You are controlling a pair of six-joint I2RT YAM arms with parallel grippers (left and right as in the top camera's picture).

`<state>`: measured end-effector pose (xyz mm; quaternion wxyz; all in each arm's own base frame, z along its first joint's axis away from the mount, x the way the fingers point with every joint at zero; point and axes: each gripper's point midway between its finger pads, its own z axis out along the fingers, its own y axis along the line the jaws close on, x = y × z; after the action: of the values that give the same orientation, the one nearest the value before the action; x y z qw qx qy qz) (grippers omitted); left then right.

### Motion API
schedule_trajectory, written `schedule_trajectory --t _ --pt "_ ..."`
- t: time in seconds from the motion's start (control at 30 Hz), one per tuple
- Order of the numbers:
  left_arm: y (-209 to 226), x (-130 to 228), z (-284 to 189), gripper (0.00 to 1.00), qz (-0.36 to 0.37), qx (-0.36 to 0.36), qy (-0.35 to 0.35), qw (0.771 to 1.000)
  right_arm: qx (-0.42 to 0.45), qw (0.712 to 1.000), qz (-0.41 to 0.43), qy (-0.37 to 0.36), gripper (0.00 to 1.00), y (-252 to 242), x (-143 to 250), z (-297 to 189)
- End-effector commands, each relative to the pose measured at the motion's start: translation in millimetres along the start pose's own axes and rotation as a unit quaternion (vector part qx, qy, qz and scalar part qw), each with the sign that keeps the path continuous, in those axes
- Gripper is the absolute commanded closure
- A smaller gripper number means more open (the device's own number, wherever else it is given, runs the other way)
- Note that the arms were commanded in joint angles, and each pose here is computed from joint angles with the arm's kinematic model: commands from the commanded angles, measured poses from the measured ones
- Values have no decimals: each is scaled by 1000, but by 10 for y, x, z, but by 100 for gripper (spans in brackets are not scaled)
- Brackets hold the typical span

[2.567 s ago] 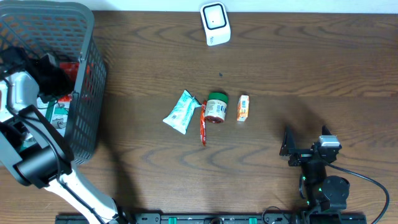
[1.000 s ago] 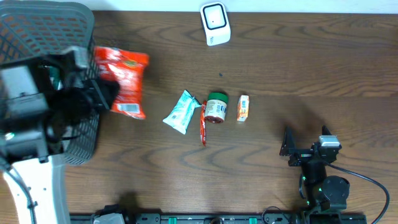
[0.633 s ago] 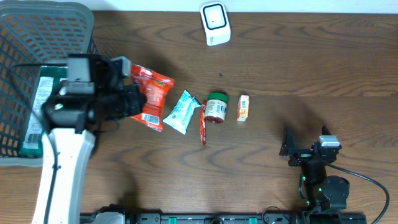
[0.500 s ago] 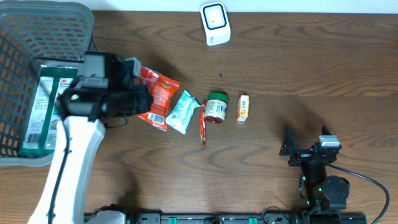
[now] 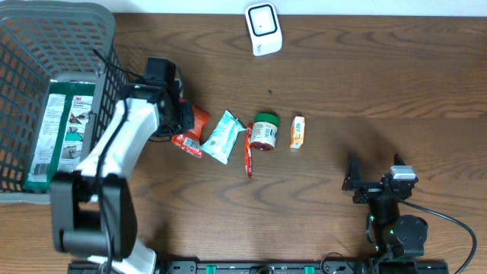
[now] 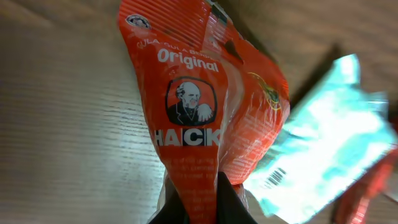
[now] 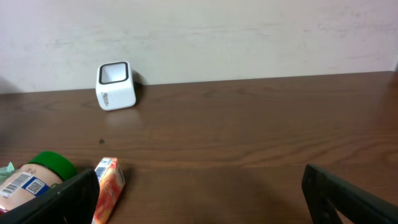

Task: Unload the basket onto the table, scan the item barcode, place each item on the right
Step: 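Carry the red bag out of the basket toward the scanner, then lower the red bag onto the table left of the pouch and release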

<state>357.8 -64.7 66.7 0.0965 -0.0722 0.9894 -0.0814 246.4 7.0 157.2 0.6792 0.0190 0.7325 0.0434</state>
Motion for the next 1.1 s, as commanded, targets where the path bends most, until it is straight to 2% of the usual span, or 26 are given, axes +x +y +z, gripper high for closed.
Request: schedule_trajectory --t 0.0,0.2,0.6,0.7,0.77,0.87,0.97,1.07 --pt "-32 82 204 93 -9 11 34 999 6 1000 5 0 1 -29 6 -1" --pt "-146 291 399 93 -13 40 92 995 6 1000 5 0 1 -30 6 -1" --pt "-163 629 338 91 -13 28 158 987 6 1000 5 0 1 -29 7 -1" --pt "-216 641 330 77 -15 43 162 986 6 1000 5 0 1 -29 7 -1" --pt "-226 642 327 74 -16 46 162 986 6 1000 5 0 1 -30 6 -1" --pt "-229 632 321 65 -15 46 161 986 6 1000 5 0 1 -30 6 -1" --pt "-246 594 292 51 -14 48 154 987 6 1000 5 0 1 -30 6 -1" --pt "-275 530 207 42 -10 53 138 989 6 1000 5 0 1 -30 6 -1"
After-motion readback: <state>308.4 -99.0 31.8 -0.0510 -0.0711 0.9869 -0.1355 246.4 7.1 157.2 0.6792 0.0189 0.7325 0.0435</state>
